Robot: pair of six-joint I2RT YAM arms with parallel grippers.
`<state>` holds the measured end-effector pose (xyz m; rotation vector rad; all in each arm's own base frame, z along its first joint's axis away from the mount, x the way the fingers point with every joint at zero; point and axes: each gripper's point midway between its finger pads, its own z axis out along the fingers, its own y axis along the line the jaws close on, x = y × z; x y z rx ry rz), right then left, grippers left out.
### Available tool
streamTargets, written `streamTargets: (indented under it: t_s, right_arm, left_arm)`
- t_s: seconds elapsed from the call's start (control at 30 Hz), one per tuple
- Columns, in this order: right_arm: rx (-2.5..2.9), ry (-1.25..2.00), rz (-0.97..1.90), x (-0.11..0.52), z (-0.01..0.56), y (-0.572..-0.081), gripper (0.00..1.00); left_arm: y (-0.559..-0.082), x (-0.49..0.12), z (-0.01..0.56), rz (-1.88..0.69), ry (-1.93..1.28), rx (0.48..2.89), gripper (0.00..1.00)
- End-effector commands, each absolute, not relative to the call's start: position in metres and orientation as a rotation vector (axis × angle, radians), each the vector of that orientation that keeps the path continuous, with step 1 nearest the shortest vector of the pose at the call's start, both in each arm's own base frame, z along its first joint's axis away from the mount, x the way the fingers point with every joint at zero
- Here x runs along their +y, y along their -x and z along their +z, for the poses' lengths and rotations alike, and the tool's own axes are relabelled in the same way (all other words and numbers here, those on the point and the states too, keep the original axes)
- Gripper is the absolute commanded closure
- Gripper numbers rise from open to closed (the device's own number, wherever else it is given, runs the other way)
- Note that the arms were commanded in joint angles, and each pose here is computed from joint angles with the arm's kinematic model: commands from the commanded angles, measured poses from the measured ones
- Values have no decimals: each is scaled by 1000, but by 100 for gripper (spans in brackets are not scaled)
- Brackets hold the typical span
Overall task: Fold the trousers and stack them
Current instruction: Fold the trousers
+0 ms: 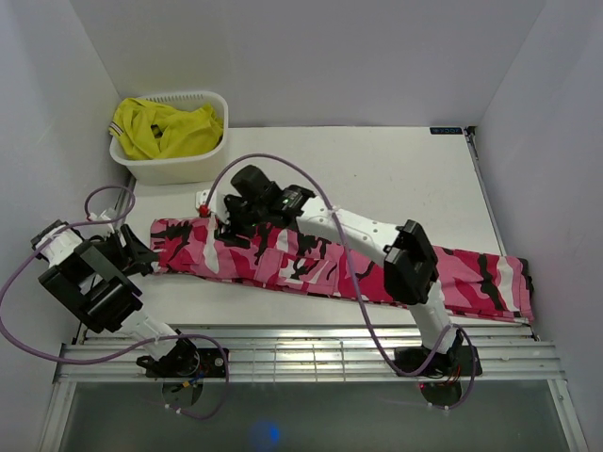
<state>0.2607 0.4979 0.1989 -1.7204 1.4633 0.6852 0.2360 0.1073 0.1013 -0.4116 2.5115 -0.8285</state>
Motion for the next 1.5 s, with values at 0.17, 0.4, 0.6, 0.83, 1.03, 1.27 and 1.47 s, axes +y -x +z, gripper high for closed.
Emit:
streamTargets:
  t_s: [0.17, 0.4, 0.6, 0.83, 1.03, 1.27, 1.47]
  right_arm:
    - [1579, 1744, 741, 550, 111, -247, 30]
    - [1325, 1662, 674, 588, 130, -241, 12]
    - [1234, 1717, 718, 616, 121, -212, 11]
    - [1251, 1685, 760, 640, 91, -209, 9]
    - [1346, 1664, 674, 637, 51, -232, 51]
    - [1445, 1505, 909, 637, 94, -237, 92]
    - [1401, 1419, 1144, 642, 150, -226, 92]
  left_arm:
    - [-246, 108, 106, -880, 378, 2452, 30]
    - [-242, 105, 99, -924, 467, 2464, 28]
    - [-252, 118, 107, -873, 532, 2455, 17]
    - [-248, 132, 98, -761, 675, 2513, 11]
    - [-245, 137, 96, -678, 752, 2512, 2]
    - [-257, 130, 105, -747, 807, 2431, 2]
    - [-262, 127, 103, -814, 911, 2402, 2]
